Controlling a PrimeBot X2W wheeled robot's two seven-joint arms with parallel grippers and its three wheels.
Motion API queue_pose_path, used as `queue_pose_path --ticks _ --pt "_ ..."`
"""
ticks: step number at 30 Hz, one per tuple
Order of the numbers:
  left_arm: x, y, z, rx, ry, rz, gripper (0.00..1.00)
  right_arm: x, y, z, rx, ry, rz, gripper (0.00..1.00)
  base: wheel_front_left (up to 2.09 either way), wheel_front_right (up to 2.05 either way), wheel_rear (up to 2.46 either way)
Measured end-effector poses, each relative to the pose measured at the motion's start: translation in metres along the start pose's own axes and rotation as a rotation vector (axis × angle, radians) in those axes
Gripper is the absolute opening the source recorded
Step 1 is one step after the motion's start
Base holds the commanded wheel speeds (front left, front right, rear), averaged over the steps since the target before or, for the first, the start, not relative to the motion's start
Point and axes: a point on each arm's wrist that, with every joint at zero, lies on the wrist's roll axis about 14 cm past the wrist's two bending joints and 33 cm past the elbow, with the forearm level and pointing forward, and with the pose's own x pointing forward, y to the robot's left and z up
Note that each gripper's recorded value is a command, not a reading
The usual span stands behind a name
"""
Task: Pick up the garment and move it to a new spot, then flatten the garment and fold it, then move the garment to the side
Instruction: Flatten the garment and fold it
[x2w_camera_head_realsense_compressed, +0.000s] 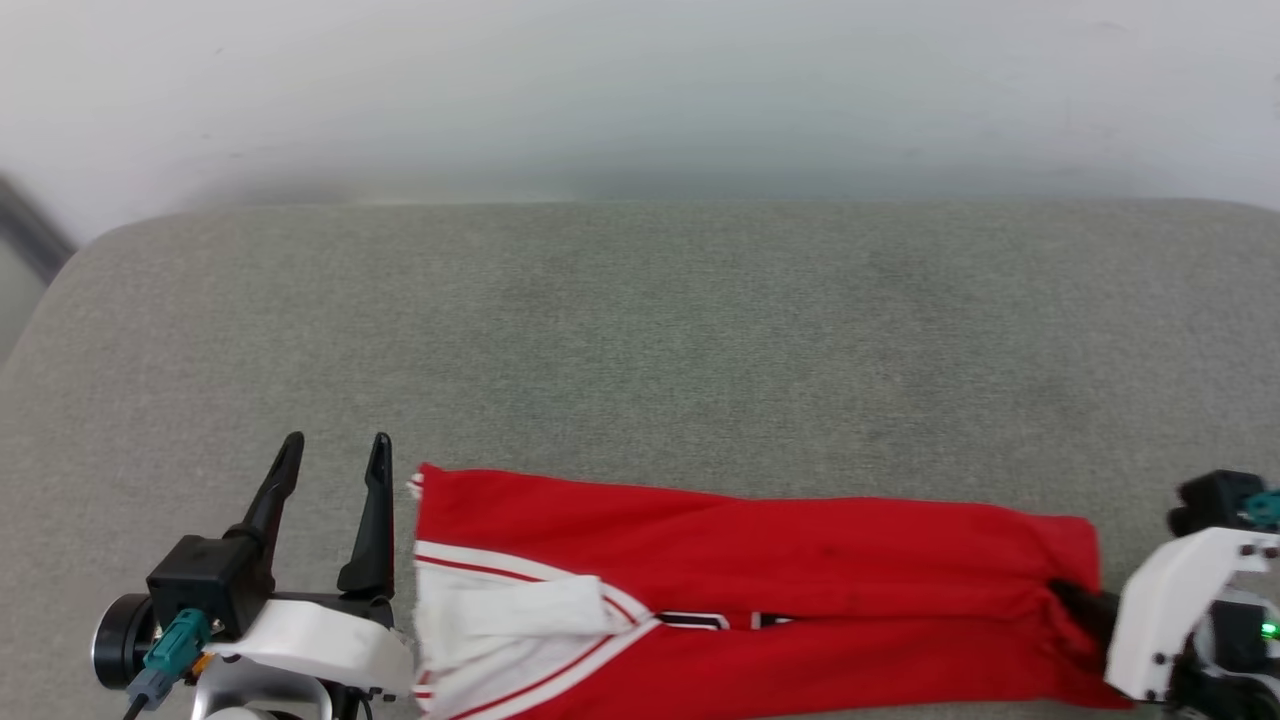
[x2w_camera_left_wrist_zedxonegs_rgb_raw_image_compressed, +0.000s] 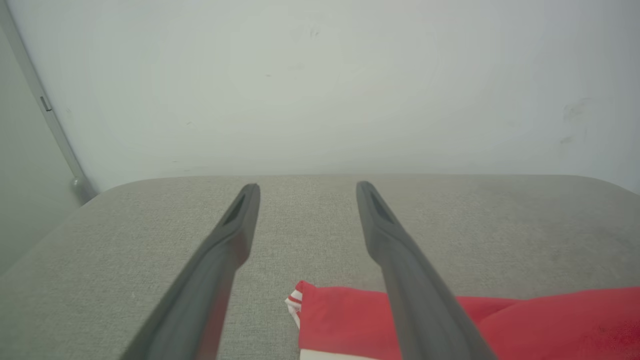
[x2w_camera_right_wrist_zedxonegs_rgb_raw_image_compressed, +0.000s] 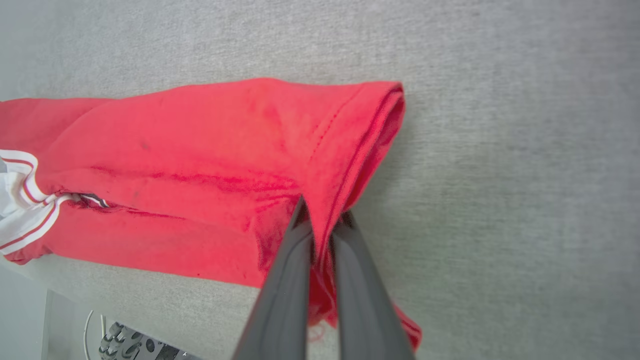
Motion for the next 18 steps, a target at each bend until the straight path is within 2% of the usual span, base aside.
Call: queue_pose_path --ticks 7,10,13,15,18 --pt "0.006 -0.014 0.001 -0.022 -0.005 -0.032 1.0 -0.033 -0.063 0.006 0.12 -0.083 -0.151 0.0 0.0 0.0 0.0" --pt "0.009 -0.019 -0.001 -0.024 -0.002 -0.046 1.0 -0.043 -0.074 0.006 0.168 -0.102 -0.174 0.0 0.0 0.0 0.0" --pt "0.01 -0.024 -0.002 -0.03 0.002 -0.059 1.0 -0.038 -0.053 -0.002 0.3 -0.083 -0.066 0.0 0.0 0.0 0.0" --pt "0.01 -0.026 -0.002 -0.032 0.004 -0.065 1.0 -0.03 -0.017 -0.006 0.431 -0.056 0.1 0.0 0.0 0.0 0.0" --pt "0.007 -0.027 -0.002 -0.033 0.008 -0.071 1.0 -0.03 0.019 -0.004 0.514 -0.006 0.283 0.0 0.0 0.0 0.0"
